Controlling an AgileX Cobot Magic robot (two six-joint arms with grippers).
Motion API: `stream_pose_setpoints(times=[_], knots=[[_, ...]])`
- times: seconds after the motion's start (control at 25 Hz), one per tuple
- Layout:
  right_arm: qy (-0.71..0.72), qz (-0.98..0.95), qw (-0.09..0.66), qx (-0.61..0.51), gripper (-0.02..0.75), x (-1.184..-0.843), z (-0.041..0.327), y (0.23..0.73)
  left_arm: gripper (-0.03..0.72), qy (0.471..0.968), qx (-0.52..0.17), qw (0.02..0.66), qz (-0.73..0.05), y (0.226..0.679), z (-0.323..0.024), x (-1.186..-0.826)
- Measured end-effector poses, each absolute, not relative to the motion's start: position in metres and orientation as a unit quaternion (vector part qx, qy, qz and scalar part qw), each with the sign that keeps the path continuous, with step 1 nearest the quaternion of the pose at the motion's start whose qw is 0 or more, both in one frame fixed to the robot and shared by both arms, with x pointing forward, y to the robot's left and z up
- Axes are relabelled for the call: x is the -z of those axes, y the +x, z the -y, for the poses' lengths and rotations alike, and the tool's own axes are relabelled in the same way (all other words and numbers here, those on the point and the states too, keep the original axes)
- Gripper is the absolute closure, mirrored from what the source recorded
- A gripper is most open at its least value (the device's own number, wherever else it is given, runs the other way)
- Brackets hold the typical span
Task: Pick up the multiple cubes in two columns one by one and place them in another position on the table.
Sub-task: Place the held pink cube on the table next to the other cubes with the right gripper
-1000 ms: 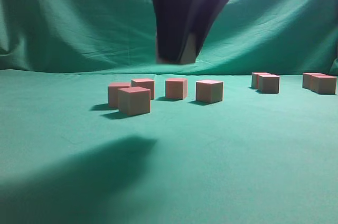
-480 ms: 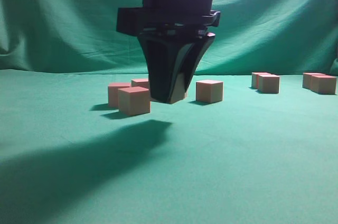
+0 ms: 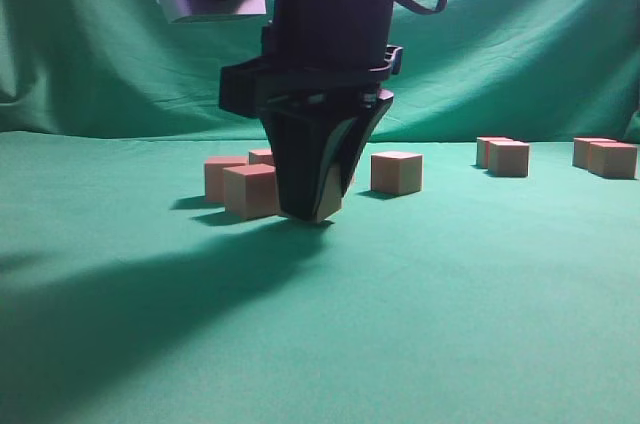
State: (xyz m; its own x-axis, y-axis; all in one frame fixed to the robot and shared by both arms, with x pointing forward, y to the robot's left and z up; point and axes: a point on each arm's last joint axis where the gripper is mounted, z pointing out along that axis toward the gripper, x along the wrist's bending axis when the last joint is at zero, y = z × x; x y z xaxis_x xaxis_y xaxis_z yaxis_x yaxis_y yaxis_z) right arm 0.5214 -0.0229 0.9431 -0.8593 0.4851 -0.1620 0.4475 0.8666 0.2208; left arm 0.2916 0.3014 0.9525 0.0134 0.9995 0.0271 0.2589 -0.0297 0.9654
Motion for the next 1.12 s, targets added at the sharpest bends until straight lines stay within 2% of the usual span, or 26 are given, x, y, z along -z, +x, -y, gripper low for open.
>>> stream_pose_setpoints(times=[1.12], knots=[[0.226, -0.962, 0.125, -0.089, 0.48, -0.937, 0.0215, 0.526, 0.688, 0.571, -0.435, 0.426, -0.551, 0.2916, -0.3014, -0.9525]])
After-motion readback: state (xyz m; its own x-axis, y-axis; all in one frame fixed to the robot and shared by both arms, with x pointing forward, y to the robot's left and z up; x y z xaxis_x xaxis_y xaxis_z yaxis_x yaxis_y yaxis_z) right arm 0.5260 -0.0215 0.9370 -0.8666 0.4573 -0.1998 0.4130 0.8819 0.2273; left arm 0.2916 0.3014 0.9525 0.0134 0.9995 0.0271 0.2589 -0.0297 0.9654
